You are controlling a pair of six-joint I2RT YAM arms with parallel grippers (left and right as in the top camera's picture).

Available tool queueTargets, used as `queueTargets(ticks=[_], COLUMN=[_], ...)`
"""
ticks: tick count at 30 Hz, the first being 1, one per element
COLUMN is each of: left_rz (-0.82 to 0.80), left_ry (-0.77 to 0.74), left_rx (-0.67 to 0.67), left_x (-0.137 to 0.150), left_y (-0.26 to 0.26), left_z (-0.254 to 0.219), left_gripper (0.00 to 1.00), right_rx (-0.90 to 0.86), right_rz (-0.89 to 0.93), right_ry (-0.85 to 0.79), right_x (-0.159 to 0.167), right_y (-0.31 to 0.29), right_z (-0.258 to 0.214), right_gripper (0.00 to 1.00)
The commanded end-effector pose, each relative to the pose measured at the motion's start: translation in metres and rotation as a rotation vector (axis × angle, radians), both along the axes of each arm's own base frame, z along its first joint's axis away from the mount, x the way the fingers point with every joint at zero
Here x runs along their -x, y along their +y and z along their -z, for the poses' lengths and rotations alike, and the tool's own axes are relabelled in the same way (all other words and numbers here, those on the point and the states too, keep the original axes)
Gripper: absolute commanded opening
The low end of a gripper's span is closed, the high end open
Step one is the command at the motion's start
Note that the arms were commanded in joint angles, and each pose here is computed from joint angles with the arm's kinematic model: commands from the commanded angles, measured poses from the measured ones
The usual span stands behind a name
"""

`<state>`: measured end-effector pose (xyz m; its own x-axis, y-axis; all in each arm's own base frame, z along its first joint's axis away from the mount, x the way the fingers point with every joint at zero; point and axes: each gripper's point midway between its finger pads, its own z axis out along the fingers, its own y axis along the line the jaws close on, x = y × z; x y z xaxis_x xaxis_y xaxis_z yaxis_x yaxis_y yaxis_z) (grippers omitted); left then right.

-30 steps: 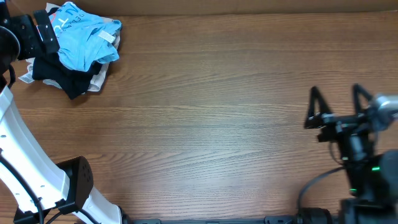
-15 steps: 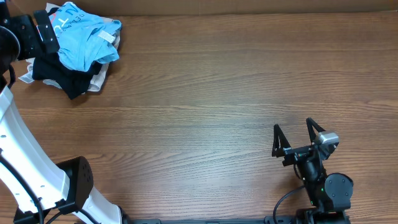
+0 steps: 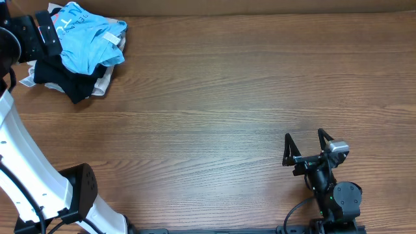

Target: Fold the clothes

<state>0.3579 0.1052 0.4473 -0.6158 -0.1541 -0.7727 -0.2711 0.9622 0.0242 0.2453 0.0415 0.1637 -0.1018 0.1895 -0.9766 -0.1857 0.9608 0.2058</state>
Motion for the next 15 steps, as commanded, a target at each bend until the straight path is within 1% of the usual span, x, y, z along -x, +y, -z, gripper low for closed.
queueTargets(ticks=[1, 15], left_rz=[0.017, 0.017], left_ry=[0.003, 0.003], left_rx=[0.008, 0.008], left_x=[-0.0019, -0.0020], left_y=[-0.0048, -0.0050], left_z=[0.0015, 0.0015], left_gripper=[1.00, 1.00], right_rx=[-0.004, -0.003], right_rz=[0.000, 0.011], right_ry=[-0.051, -0.048], right_x=[0.0028, 0.0023], right_y=[0.0001, -0.0023], right_z=[-0.0088, -0.0083], right_gripper=[1.00, 1.00])
